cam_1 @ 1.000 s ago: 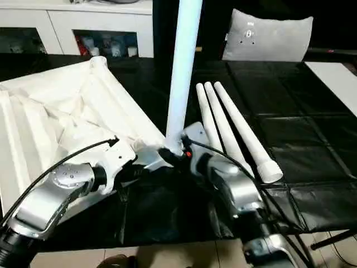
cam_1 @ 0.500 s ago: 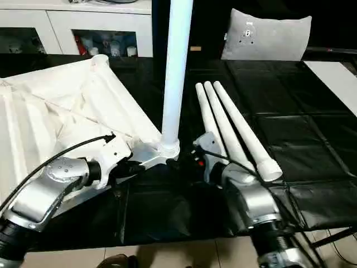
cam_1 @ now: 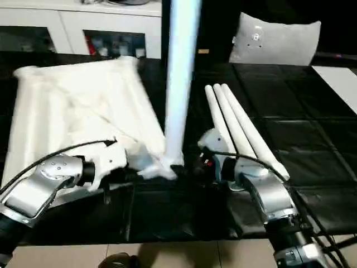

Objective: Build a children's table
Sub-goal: Rotate leg to tighten

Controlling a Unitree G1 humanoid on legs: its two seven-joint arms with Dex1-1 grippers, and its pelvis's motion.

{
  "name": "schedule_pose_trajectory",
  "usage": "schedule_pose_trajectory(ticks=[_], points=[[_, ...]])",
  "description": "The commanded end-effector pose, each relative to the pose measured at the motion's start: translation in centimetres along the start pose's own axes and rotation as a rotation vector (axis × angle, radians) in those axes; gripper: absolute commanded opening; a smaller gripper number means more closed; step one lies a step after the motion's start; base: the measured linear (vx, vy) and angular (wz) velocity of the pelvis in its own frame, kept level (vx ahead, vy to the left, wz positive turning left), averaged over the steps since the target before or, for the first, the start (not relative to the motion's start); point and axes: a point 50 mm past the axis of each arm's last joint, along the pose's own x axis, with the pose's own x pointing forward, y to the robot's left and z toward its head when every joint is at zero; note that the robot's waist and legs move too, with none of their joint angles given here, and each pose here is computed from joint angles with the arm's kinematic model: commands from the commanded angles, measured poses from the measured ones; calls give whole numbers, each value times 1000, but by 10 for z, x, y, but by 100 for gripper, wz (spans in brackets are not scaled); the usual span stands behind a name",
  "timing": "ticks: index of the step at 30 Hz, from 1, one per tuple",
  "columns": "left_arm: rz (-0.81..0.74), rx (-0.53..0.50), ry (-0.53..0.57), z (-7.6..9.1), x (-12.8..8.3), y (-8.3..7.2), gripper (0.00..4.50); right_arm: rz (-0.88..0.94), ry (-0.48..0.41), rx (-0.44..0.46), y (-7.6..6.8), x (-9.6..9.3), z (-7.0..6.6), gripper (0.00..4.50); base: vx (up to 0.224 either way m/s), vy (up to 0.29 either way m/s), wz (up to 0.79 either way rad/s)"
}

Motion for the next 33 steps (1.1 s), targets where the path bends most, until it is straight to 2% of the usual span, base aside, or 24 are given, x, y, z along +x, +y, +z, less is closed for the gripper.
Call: schedule_pose_trajectory(ticks=[1, 4, 5, 8, 10, 13, 21, 28, 33], points=[[-82, 87, -21, 13, 5, -4, 0, 56, 9, -47, -1, 0, 7, 443, 0, 0, 0], [-96, 98, -22, 14, 6, -4, 0, 108, 21, -41, 1, 2, 5, 443, 0, 0, 0], [-99, 100, -22, 14, 6, -4, 0, 108, 21, -38, 0, 2, 5, 416, 0, 0, 0], [-105, 103, -24, 14, 6, -4, 0, 115, 23, -24, 0, 3, 5, 408, 0, 0, 0], [-111, 106, -23, 14, 6, -4, 0, 138, 29, -15, 1, 2, 3, 378, 0, 0, 0], [-113, 108, -22, 13, 6, -4, 0, 153, 36, -12, 2, 1, 2, 366, 0, 0, 0], [-124, 105, -21, 12, 5, -4, 0, 181, 48, 13, 4, 0, -3, 293, 0, 0, 0], [-144, 77, -41, 10, 4, -7, 0, 182, 22, 71, 8, 3, -11, 275, 0, 0, 0], [-115, -1, -104, 12, 2, -10, 0, 142, -10, 152, 18, 12, -18, 274, 0, 0, 0]])
